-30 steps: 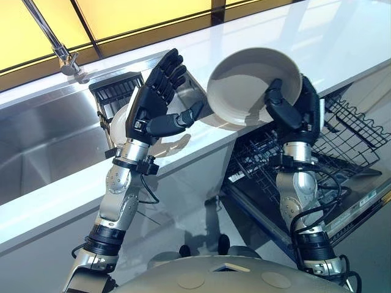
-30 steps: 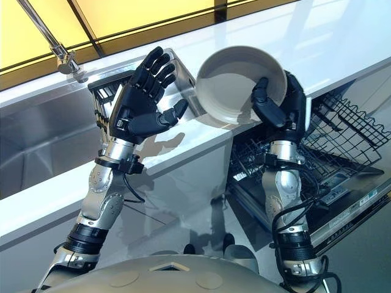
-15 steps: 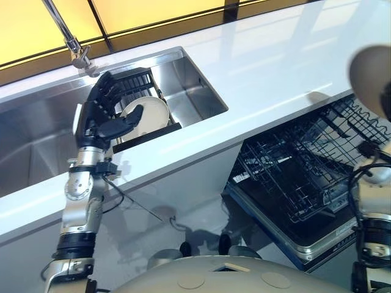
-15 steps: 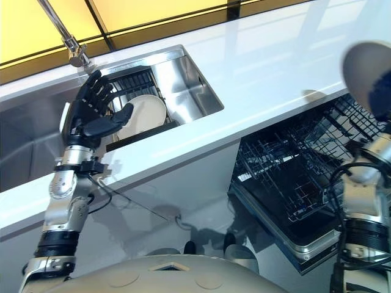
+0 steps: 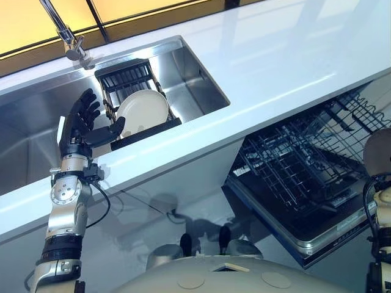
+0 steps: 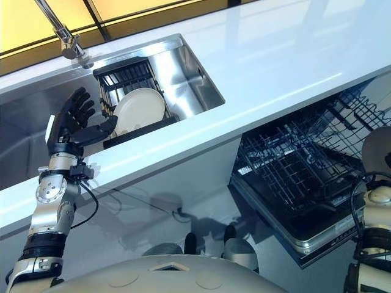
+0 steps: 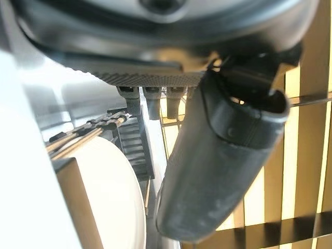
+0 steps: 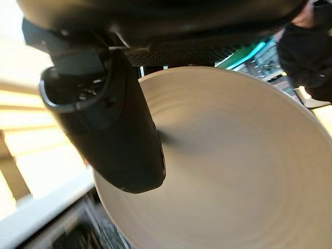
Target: Pick up plates and place into dishwasher.
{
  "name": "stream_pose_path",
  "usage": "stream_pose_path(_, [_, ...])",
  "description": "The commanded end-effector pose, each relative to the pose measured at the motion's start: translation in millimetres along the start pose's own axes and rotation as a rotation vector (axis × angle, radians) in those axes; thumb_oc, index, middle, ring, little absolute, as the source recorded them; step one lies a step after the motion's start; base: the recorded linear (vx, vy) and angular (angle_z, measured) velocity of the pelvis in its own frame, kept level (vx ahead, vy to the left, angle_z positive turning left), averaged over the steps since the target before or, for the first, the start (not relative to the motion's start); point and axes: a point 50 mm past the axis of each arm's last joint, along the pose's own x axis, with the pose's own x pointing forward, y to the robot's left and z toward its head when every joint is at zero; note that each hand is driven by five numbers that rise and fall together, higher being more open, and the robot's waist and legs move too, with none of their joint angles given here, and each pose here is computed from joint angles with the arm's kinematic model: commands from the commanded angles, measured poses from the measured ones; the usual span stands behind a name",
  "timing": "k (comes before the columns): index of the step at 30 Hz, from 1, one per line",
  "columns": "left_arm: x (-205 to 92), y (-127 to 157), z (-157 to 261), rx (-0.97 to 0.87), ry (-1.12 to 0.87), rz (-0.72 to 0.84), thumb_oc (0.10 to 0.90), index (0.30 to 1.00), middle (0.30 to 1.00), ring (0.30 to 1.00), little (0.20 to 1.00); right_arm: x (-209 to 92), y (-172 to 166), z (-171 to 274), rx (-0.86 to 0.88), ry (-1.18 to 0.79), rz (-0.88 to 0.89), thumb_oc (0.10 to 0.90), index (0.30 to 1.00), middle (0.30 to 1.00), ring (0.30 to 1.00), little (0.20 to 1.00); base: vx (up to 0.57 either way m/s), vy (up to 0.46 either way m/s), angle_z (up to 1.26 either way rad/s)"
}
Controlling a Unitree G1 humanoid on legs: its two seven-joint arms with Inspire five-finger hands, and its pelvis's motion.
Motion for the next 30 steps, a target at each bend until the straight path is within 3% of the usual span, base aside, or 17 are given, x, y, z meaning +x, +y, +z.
stream_pose_path(1, [39, 0, 73, 0.045, -0.351, -0.001, 0.800, 0.900, 0.900, 0.900, 0.900, 51, -59, 78, 0.099, -0.184, -0.260, 0.100, 0.300, 0.300, 0.300, 0.200, -0.15, -0.181, 0.05])
stream_pose_path(8, [59, 13, 122, 0.077, -0.522, 0.004, 0.800, 0.900, 0.900, 0.900, 0.900, 65, -70, 107, 0.113, -0.180, -0.318, 0.100, 0.300, 0.300, 0.300, 0.200, -0.09, -0.180, 0.04])
stream_pose_path(18, [63, 21, 137, 0.092, -0.578, 0.021, 0.800, 0.900, 0.900, 0.900, 0.900, 73, -81, 121, 0.098, -0.222, -0.323, 0.100, 0.300, 0.300, 0.300, 0.200, 0.01, -0.080, 0.07])
stream_pose_path(23, [64, 20, 139, 0.081, -0.603, 0.031, 0.800, 0.900, 0.900, 0.900, 0.900, 73, -66, 125, 0.032, -0.212, -0.189, 0.100, 0.300, 0.300, 0.300, 0.200, 0.00, -0.007, 0.00])
stream_pose_path(29, [63, 17, 139, 0.070, -0.608, 0.032, 0.800, 0.900, 0.900, 0.900, 0.900, 62, -20, 101, -0.113, -0.089, 0.142, 0.100, 0.300, 0.300, 0.300, 0.200, 0.01, 0.007, -0.01])
stream_pose_path(30, [63, 16, 138, 0.072, -0.606, 0.029, 0.800, 0.900, 0.900, 0.900, 0.900, 59, -14, 100, -0.111, -0.082, 0.173, 0.317, 0.486, 0.486, 0.486, 0.417, 0.05, 0.023, -0.05])
